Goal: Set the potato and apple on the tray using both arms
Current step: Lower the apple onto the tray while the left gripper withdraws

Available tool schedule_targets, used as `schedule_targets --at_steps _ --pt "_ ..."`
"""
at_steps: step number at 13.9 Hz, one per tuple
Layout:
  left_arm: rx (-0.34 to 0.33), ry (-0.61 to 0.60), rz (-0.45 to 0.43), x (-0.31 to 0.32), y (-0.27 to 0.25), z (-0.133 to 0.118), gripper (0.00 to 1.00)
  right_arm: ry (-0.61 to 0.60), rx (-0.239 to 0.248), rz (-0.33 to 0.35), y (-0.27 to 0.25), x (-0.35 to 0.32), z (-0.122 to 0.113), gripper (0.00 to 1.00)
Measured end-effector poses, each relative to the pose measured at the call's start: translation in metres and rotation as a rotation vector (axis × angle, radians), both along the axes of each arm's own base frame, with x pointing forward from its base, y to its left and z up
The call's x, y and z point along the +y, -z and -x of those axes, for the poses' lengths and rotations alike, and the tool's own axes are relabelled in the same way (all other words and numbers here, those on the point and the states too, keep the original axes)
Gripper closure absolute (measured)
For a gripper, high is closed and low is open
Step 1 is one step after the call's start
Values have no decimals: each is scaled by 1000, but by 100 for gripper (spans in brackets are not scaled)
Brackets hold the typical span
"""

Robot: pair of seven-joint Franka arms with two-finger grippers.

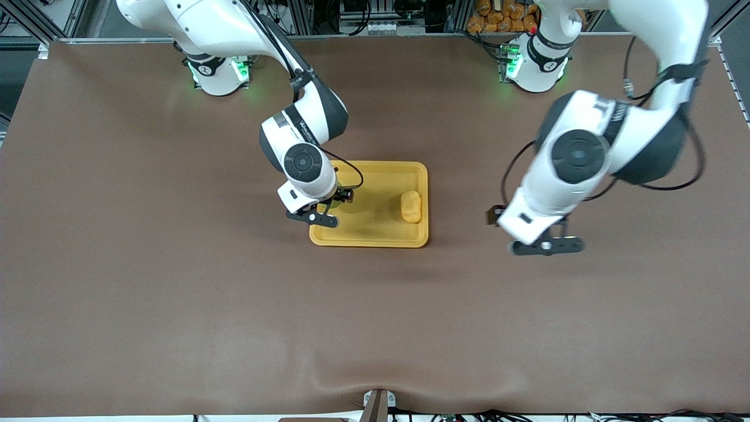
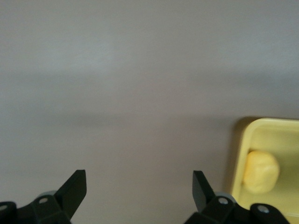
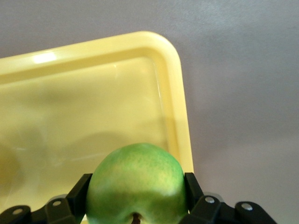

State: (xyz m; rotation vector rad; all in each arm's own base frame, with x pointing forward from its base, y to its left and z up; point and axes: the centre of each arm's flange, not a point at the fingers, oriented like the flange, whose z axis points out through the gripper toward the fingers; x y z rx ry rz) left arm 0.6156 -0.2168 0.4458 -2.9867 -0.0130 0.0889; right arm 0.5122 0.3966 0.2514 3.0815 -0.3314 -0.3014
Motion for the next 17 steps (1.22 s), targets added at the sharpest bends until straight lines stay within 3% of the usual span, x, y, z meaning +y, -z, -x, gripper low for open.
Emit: schedule_targets --at_steps 5,12,14,17 --pt "33 47 -32 58 -47 8 0 14 -24 0 27 -8 0 16" --pt "9 -29 -73 103 -117 36 0 35 -29 5 43 -7 1 16" --pt "-7 -40 -77 108 -130 41 0 58 -29 9 43 -7 0 1" --pt "-32 -46 -83 109 -147 50 0 67 -36 6 40 -5 -2 0"
